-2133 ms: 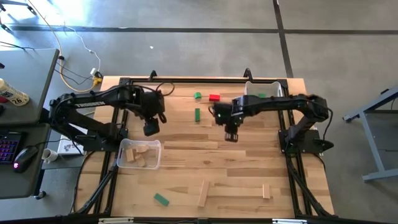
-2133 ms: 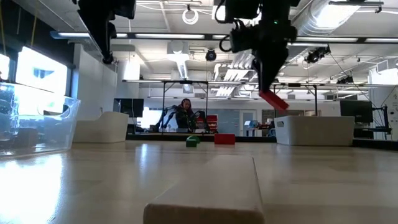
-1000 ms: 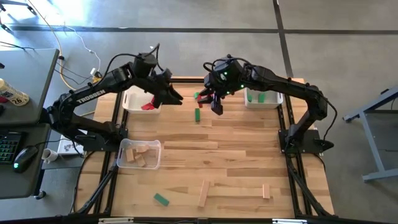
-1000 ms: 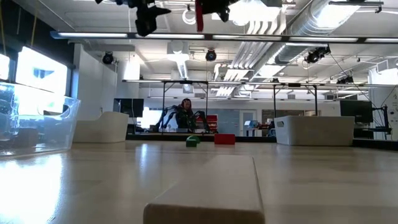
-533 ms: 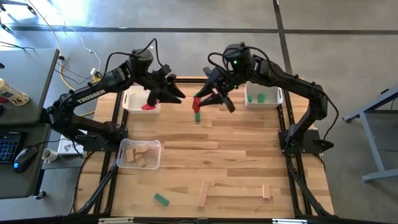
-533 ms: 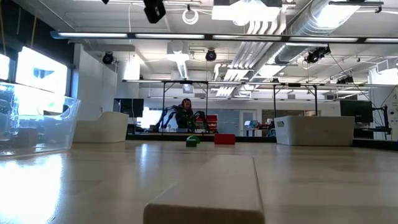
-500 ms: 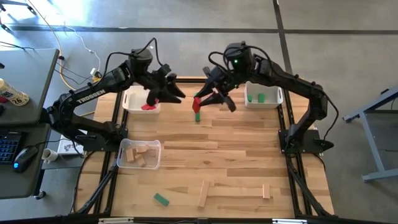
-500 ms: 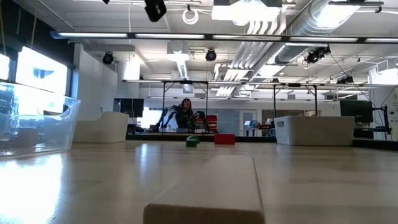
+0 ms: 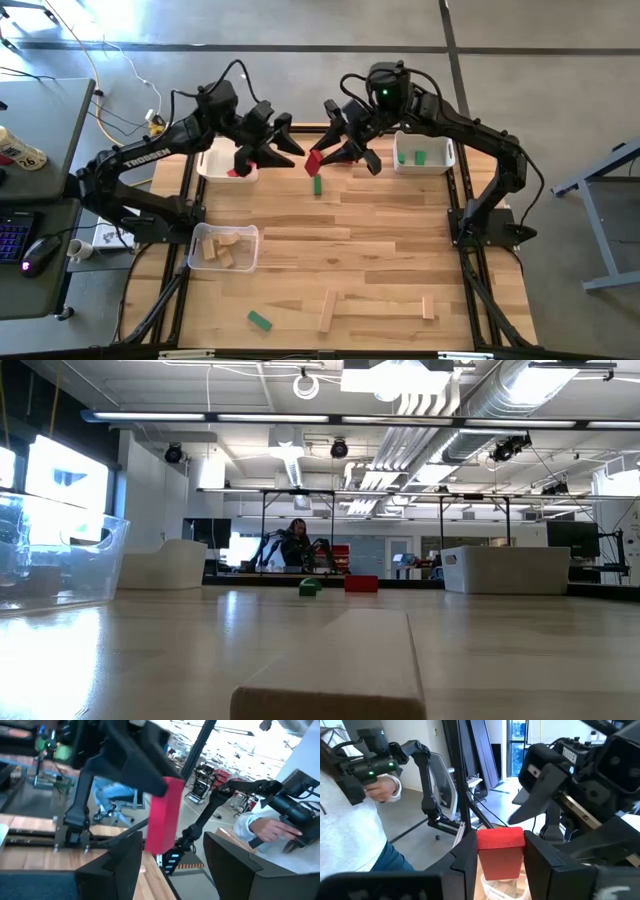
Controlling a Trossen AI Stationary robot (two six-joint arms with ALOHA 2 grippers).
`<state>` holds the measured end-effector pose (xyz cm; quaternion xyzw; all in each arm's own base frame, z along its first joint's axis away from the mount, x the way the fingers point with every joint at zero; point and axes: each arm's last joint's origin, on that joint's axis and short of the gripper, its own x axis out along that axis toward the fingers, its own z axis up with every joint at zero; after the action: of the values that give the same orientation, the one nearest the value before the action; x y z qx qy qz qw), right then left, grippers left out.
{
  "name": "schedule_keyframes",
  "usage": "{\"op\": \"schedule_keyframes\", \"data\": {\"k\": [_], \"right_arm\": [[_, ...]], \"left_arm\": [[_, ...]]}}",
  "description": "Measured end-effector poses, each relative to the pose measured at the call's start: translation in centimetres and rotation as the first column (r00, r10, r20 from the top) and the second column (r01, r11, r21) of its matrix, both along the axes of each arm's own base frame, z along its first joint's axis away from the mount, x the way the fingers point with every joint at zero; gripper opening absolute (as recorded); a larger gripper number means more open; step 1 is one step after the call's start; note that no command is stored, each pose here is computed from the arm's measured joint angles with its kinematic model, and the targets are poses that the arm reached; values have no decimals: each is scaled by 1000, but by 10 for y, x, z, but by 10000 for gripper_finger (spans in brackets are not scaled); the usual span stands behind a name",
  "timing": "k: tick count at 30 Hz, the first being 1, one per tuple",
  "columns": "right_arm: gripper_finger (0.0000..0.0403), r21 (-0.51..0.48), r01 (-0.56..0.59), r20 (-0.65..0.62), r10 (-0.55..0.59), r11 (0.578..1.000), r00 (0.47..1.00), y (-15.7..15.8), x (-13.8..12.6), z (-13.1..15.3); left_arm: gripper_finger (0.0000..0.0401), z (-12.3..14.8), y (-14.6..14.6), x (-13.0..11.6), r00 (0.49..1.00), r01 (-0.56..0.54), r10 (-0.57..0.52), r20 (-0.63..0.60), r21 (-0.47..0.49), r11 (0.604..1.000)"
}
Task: Sort & place blocks by color
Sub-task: Put the red rectangle into the left white bin
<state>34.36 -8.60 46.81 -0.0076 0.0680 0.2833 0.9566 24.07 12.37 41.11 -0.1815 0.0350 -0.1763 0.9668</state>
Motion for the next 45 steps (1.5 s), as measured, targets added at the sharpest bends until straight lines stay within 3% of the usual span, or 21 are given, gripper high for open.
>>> {"op": "schedule_keyframes", "data": {"k": [6,23,29,35,40,45], "right_arm": [[101,-2,-21,24,21,1000,1000,1,0,2],[101,3,-32,23,32,999,999,1,0,2],[101,5,-31,19,31,999,999,1,1,1],[104,13,-37,0,37,999,999,0,5,-4],[147,16,-26,-17,26,1000,1000,-1,7,-6],[182,15,4,-32,-4,1000,999,-2,7,-8]], "left_arm": [[197,1,-10,8,999,-48,48,12,8,999],[194,-8,-7,31,1000,18,-17,18,-91,996],[156,-11,-6,36,999,37,-35,23,-87,996],[93,-11,-6,36,999,45,-43,26,-79,996],[34,-11,-7,36,997,72,-71,26,-66,995],[28,-12,-6,35,998,62,-61,15,-78,995]]}}
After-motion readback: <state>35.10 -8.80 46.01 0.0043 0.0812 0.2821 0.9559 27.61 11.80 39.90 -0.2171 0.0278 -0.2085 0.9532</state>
